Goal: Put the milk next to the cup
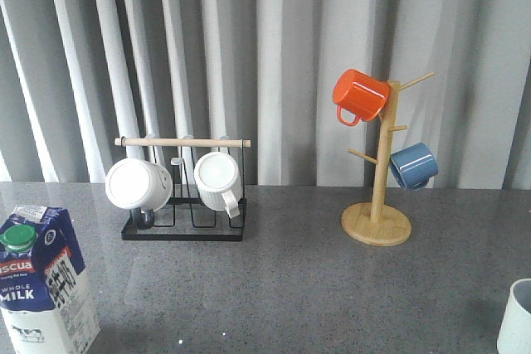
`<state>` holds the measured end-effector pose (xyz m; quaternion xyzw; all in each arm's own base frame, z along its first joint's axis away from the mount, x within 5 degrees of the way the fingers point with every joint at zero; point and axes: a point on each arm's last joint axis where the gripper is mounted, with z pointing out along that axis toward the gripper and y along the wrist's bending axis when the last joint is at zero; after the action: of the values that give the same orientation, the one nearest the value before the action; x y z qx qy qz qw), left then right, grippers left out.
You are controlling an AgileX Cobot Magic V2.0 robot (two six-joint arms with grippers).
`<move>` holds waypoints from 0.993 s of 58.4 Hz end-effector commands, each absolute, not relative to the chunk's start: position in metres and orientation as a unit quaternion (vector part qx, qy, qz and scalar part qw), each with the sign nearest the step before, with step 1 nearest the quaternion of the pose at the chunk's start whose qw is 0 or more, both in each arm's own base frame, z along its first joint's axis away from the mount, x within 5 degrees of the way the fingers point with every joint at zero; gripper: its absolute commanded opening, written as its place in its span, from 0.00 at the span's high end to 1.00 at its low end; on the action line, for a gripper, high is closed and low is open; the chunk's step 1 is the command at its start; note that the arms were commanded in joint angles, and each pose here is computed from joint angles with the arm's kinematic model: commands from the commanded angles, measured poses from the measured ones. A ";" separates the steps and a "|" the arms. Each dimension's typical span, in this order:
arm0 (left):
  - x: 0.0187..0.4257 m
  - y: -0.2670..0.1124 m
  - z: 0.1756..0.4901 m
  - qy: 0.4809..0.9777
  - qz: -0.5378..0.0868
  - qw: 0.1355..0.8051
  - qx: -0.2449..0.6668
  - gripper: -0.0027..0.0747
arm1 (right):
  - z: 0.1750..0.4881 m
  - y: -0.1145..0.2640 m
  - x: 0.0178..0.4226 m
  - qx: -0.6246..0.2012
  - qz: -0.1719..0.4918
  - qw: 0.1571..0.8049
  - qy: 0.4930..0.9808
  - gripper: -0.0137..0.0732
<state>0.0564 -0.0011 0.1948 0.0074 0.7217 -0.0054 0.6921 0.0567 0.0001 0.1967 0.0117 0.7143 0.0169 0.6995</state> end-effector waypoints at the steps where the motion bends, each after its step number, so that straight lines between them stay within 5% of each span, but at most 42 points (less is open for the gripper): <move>1: 0.055 -0.001 0.209 0.682 -0.011 0.732 0.005 0.97 | 0.201 0.001 0.056 0.004 0.016 0.726 0.687 0.85; 19: 0.051 0.000 0.232 0.597 -0.069 0.798 -0.046 0.97 | 0.223 0.002 0.053 0.021 0.047 0.785 0.618 0.85; 32: 0.054 -0.001 0.267 0.640 -0.039 0.767 -0.019 0.97 | 0.290 0.002 0.045 -0.011 0.006 0.824 0.567 0.85; 48: 0.106 -0.002 0.332 0.708 -0.029 0.706 -0.016 0.97 | 0.332 0.001 0.107 -0.021 -0.012 0.695 0.719 0.85; 58: 0.130 -0.003 0.341 0.716 -0.039 0.696 -0.026 0.97 | 0.328 0.002 0.135 -0.030 -0.018 0.681 0.731 0.85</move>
<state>0.1200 -0.0014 0.3236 -0.0217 0.7460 -0.0264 0.6651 0.1240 0.0016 0.3107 -0.0232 0.7664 -0.0126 0.6418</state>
